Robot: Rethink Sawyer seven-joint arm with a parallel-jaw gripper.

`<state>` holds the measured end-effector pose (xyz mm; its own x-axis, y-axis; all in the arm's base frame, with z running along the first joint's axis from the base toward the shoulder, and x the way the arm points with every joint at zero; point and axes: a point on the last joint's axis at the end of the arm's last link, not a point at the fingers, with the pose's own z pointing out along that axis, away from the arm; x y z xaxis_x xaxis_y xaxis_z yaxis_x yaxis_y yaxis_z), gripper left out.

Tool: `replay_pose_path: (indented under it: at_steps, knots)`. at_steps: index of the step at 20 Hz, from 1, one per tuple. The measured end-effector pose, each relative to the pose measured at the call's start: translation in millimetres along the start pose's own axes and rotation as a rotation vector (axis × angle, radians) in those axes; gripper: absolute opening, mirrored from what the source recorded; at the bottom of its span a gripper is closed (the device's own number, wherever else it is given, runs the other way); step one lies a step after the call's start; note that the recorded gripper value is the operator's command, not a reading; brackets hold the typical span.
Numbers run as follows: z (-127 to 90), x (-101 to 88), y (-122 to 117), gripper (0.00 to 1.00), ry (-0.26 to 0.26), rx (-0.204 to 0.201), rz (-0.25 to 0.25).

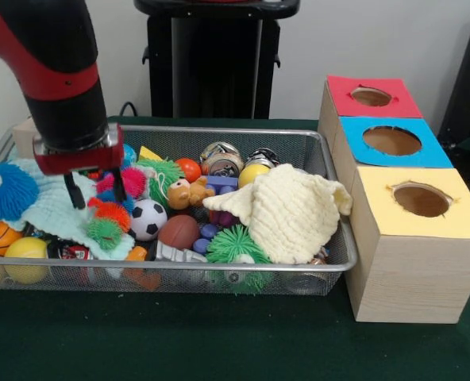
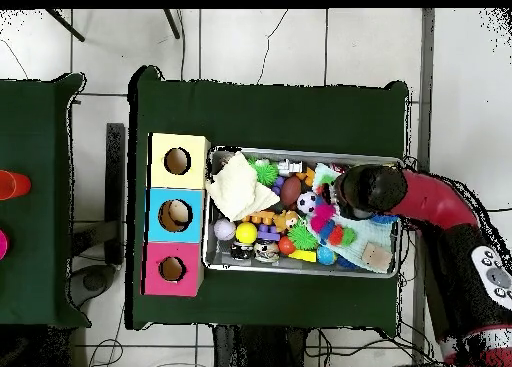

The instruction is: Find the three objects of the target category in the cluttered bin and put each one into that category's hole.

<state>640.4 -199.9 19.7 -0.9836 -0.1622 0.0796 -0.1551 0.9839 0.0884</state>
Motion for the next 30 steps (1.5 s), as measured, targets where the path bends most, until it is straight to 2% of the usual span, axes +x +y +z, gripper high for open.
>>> replay_pose_path:
  at_steps: [3,7,15,19,24,25,26,30]
  knots:
    - [-22,8.7,8,1.0,0.003,0.016,-0.016]
    - [-34,17.5,15,1.0,0.01,0.024,-0.028]
    - [-39,35.1,30,1.0,0.035,0.016,-0.045]
    - [-37,37.0,31,1.0,0.04,0.014,-0.045]
    - [-17,36.9,30,1.0,0.048,0.01,-0.04]
    - [-8,35.5,30,1.0,0.046,0.005,-0.038]
    - [11,32.4,30,1.0,0.039,-0.007,-0.034]
    - [47,27.5,32,1.0,0.029,-0.038,-0.023]
